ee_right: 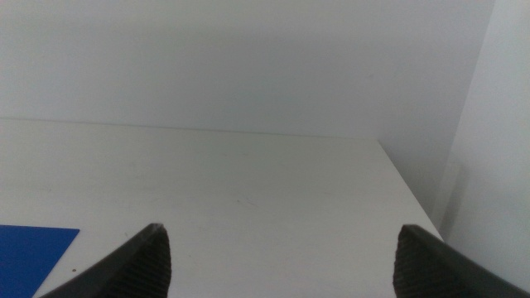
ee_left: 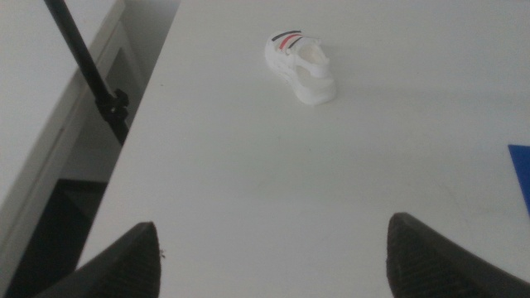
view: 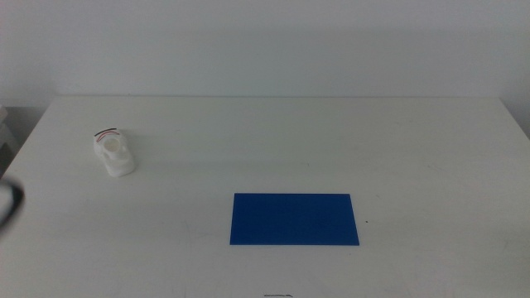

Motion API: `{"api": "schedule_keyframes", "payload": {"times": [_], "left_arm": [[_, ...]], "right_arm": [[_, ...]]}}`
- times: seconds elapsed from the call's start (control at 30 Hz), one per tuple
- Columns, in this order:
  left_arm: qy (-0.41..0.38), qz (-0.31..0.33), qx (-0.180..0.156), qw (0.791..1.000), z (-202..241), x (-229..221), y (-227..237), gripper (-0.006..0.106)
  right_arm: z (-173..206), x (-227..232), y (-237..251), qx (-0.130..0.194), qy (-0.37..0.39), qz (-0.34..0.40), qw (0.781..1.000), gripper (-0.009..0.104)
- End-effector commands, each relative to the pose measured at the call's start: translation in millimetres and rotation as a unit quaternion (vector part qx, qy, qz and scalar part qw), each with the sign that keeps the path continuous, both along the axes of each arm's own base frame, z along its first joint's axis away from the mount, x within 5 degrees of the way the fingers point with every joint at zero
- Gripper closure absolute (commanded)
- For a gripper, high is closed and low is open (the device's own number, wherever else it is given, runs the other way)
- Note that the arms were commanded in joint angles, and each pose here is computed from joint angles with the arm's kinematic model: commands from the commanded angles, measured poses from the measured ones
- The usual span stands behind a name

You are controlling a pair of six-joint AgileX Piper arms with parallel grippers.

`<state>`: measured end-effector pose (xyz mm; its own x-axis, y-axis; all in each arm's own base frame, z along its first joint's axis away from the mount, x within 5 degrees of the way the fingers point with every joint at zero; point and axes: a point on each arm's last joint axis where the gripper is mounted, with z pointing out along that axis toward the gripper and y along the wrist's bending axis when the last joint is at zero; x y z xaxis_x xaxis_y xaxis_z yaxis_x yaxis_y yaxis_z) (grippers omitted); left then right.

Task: Use one arm to grab the shoe from the table and place it on the mat.

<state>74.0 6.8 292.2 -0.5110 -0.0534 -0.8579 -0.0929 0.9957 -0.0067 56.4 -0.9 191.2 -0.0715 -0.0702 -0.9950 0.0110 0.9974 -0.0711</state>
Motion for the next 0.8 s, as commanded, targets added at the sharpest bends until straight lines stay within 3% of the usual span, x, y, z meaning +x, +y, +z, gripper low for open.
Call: {"api": "schedule_keyframes", "payload": {"times": [0.0,0.13,0.27,0.6,0.77], "left_arm": [[-0.017,0.005,0.002,1.000,32.6,12.4,1.3,0.007],[-0.012,0.012,0.004,1.000,65.0,33.2,3.3,0.007],[0.009,0.031,-0.019,0.999,84.8,52.3,4.7,0.007],[0.096,0.050,-0.035,0.994,102.2,113.4,7.4,0.011],[0.131,0.084,-0.080,0.985,101.0,154.0,8.1,0.019]], "right_arm": [[14.3,-2.2,0.1,-0.008,-0.057,0.001,0.998,0.001],[14.3,-2.2,0.1,-0.008,-0.057,0.001,0.998,0.001],[14.3,-2.2,0.1,-0.008,-0.057,0.001,0.998,0.001],[14.3,-2.2,0.1,-0.008,-0.057,0.001,0.998,0.001],[14.3,-2.2,0.1,-0.008,-0.057,0.001,0.998,0.001]]}}
